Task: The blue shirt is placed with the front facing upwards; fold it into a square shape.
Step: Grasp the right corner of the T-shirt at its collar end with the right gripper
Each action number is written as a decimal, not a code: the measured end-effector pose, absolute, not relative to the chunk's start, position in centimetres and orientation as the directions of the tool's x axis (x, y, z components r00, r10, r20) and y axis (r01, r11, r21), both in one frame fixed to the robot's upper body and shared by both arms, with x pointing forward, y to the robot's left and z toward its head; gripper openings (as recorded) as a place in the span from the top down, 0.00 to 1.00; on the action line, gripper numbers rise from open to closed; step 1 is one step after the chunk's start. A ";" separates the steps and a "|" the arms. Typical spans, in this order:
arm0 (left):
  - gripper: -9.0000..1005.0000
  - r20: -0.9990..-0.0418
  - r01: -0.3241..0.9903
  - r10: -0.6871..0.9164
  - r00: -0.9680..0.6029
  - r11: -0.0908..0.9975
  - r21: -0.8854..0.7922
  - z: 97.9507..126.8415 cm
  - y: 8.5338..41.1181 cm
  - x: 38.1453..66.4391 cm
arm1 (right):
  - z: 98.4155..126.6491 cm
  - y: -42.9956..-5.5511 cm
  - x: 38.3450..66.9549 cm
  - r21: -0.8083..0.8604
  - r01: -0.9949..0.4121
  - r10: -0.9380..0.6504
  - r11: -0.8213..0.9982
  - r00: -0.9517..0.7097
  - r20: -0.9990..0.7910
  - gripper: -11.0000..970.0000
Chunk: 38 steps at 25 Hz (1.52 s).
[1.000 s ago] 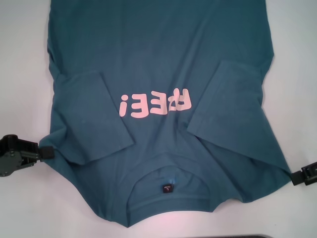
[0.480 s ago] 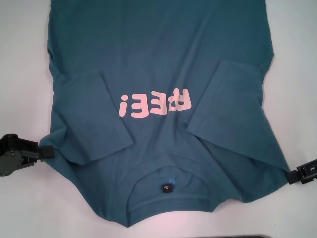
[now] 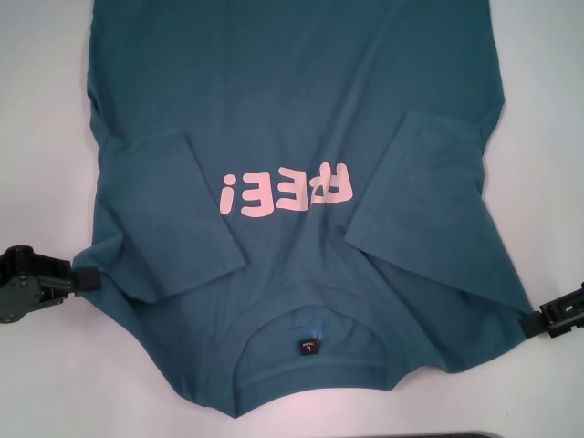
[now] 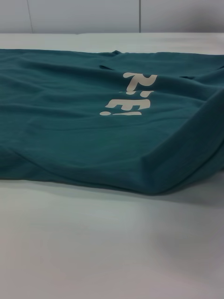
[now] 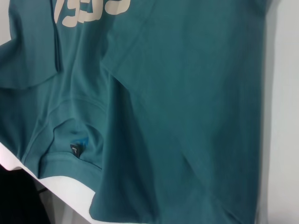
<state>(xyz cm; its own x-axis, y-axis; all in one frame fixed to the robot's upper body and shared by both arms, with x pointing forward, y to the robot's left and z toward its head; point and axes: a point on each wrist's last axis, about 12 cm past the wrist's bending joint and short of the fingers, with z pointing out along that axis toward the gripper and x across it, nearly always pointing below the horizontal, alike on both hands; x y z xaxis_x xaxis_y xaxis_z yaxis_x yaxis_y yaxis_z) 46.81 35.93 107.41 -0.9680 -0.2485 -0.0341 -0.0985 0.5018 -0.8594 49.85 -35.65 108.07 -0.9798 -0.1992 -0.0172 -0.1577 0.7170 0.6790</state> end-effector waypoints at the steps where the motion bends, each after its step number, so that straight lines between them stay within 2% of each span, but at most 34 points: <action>1: 0.96 -0.034 -0.099 -0.249 -0.968 0.502 -0.859 107.4 35.9 46.8 | 108.1 -35.6 49.9 0.680 -0.159 -0.201 0.716 -0.979 -0.017 0.24; 16: 0.96 -0.036 -0.097 -0.250 -0.968 0.502 -0.860 107.4 36.0 46.8 | 107.8 -35.5 50.1 0.657 -0.144 -0.196 0.740 -0.981 0.006 0.24; 38: 0.96 -0.036 -0.094 -0.244 -0.969 0.498 -0.862 107.4 35.8 46.8 | 108.0 -33.3 51.1 0.691 -0.180 -0.231 0.700 -0.973 -0.019 0.24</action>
<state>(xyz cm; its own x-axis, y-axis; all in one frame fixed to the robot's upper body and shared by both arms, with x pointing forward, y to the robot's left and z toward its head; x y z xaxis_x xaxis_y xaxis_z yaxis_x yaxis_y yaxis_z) 46.85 35.80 107.36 -0.9692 -0.2438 -0.0356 -0.0936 0.4980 -0.8621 51.11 -33.34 107.98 -0.9727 -0.2312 -0.0188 -0.1798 0.7004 0.6908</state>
